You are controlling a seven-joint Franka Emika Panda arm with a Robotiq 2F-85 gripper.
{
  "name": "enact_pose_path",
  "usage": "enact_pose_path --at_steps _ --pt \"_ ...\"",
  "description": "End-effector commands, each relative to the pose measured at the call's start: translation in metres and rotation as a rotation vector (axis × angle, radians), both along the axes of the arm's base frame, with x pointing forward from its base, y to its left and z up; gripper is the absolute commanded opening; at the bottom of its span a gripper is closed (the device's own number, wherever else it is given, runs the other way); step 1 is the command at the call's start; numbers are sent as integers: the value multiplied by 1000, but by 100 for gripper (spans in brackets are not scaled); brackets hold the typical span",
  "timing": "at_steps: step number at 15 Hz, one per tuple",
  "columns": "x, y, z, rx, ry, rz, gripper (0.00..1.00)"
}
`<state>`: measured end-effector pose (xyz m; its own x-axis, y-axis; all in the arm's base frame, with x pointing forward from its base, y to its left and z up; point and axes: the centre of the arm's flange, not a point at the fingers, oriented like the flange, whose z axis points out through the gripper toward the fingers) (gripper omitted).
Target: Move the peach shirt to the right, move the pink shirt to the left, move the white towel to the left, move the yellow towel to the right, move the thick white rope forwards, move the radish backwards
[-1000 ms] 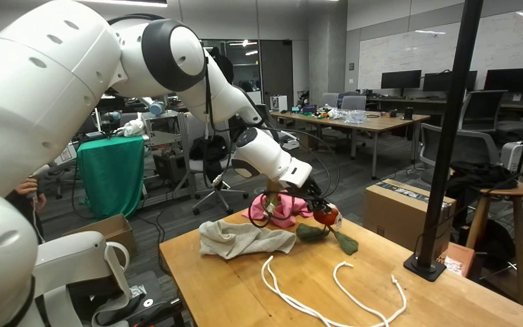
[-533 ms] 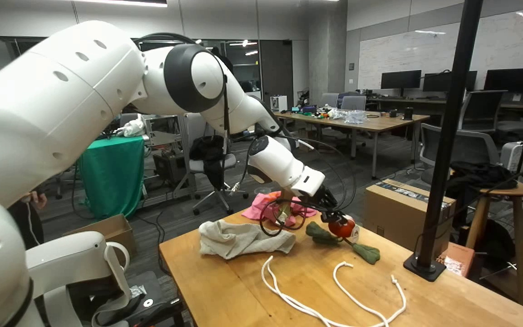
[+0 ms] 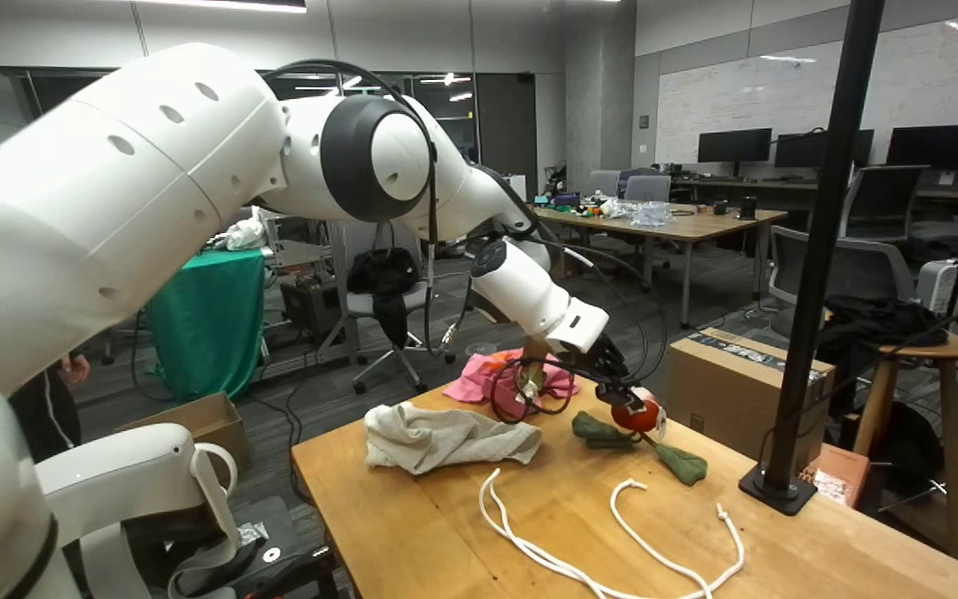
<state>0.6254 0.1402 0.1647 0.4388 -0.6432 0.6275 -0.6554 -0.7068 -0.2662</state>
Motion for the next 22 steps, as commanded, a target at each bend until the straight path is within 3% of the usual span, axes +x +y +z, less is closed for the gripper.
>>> enact_pose_path --at_steps 1,4,10,12,19,22 --pt "18 9 9 -7 56 32 74" --pt "3 7 18 -23 100 66 97" --pt "-19 2 47 -47 148 113 100" --pt "-32 5 55 -35 260 189 100" --pt "-137 26 108 28 558 433 100" --pt "-170 7 147 16 690 555 100"
